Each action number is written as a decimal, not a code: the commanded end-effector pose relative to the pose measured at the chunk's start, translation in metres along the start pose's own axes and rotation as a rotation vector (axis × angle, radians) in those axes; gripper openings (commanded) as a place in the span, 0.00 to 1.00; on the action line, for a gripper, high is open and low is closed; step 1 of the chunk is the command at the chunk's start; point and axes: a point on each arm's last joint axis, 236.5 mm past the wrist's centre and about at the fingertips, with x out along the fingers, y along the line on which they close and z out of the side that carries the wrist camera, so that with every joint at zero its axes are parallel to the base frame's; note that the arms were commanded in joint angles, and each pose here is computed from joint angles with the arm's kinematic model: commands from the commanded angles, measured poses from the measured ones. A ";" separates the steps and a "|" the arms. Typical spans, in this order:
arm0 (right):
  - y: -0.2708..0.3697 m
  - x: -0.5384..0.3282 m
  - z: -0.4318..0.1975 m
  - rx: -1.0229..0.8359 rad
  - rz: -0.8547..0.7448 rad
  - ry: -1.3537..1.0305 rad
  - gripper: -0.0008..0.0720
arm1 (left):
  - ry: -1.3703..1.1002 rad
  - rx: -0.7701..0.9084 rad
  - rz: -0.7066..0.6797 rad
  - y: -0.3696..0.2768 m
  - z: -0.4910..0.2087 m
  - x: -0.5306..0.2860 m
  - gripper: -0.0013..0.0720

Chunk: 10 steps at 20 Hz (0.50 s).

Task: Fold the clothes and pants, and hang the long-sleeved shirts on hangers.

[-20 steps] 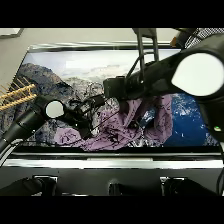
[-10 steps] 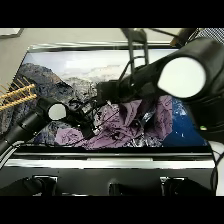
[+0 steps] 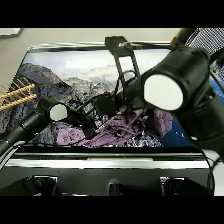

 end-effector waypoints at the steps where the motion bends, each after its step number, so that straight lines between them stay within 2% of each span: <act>1: -0.042 -0.023 0.003 0.012 -0.153 -0.052 0.67 | -0.001 0.010 0.006 0.001 0.000 0.000 0.05; 2: -0.054 -0.035 0.008 0.031 -0.192 -0.097 0.75 | -0.007 0.010 0.009 0.002 0.002 0.000 0.05; 3: -0.065 -0.049 0.014 0.056 -0.225 -0.148 0.77 | -0.013 0.010 0.012 0.003 0.003 0.000 0.05; 6: -0.106 -0.090 0.025 0.165 -0.335 -0.283 0.80 | -0.021 0.010 0.016 0.004 0.005 0.000 0.05; 10: -0.186 -0.124 0.019 0.351 -0.447 -0.316 0.81 | -0.030 0.018 0.021 0.005 0.007 -0.001 0.05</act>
